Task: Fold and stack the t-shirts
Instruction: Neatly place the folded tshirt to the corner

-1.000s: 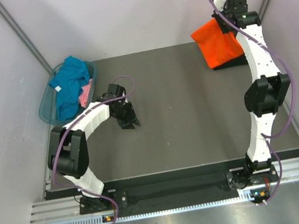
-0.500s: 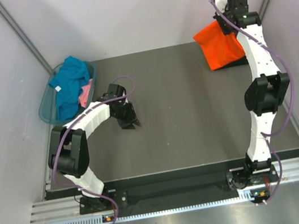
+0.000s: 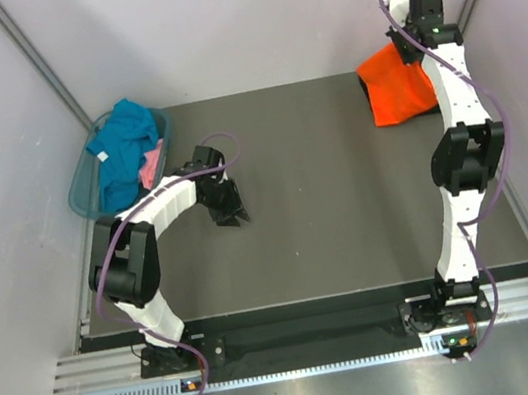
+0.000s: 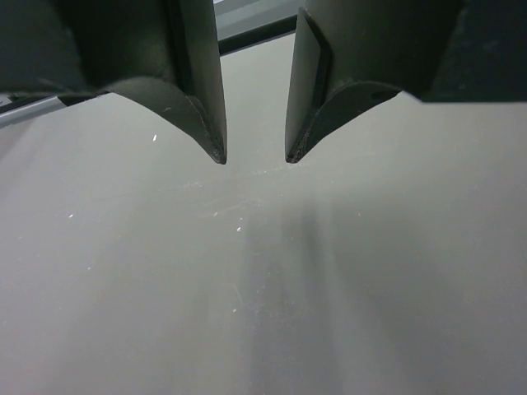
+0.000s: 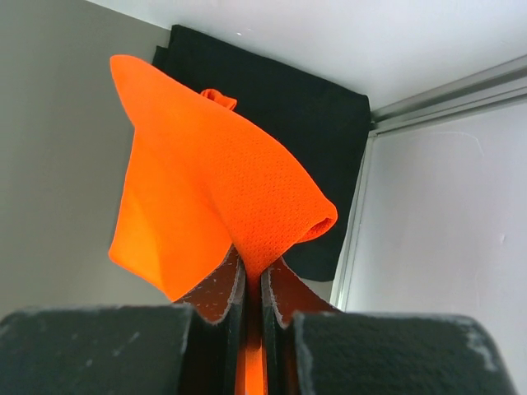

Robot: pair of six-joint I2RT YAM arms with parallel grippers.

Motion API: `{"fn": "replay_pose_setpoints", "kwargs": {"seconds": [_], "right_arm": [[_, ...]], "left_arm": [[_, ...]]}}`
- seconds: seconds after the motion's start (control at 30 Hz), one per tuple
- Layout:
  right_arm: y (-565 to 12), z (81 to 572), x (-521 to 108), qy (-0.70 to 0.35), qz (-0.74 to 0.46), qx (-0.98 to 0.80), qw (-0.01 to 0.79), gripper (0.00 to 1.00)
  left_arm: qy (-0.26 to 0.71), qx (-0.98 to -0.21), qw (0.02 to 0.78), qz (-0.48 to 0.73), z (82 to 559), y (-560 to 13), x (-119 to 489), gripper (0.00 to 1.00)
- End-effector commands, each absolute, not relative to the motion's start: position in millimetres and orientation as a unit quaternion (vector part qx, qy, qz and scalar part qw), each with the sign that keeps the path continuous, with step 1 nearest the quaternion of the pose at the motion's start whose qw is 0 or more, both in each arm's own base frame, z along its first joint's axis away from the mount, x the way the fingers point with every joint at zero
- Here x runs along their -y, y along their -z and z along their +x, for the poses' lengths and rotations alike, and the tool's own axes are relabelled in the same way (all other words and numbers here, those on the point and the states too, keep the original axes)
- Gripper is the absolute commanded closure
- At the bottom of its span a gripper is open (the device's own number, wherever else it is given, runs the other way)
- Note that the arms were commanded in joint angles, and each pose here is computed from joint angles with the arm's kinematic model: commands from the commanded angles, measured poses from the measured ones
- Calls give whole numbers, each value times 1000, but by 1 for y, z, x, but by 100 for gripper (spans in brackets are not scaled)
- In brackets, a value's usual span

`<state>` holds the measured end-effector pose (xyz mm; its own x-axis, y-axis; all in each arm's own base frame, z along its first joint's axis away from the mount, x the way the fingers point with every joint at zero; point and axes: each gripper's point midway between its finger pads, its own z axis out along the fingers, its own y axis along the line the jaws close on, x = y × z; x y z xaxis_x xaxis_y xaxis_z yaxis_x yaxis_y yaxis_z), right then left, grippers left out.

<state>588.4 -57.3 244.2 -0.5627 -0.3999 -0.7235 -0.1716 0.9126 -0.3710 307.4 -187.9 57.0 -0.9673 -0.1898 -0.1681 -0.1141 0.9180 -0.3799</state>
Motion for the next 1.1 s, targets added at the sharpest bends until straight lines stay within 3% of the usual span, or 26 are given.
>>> {"fn": "replay_pose_setpoints", "kwargs": {"seconds": [0.0, 1.07], "right_arm": [[-280, 607, 70, 149, -149, -845, 492, 100], [-231, 658, 138, 184, -71, -829, 523, 100]], "left_arm": [[195, -973, 109, -66, 315, -65, 193, 60], [177, -978, 83, -78, 314, -53, 193, 61]]}}
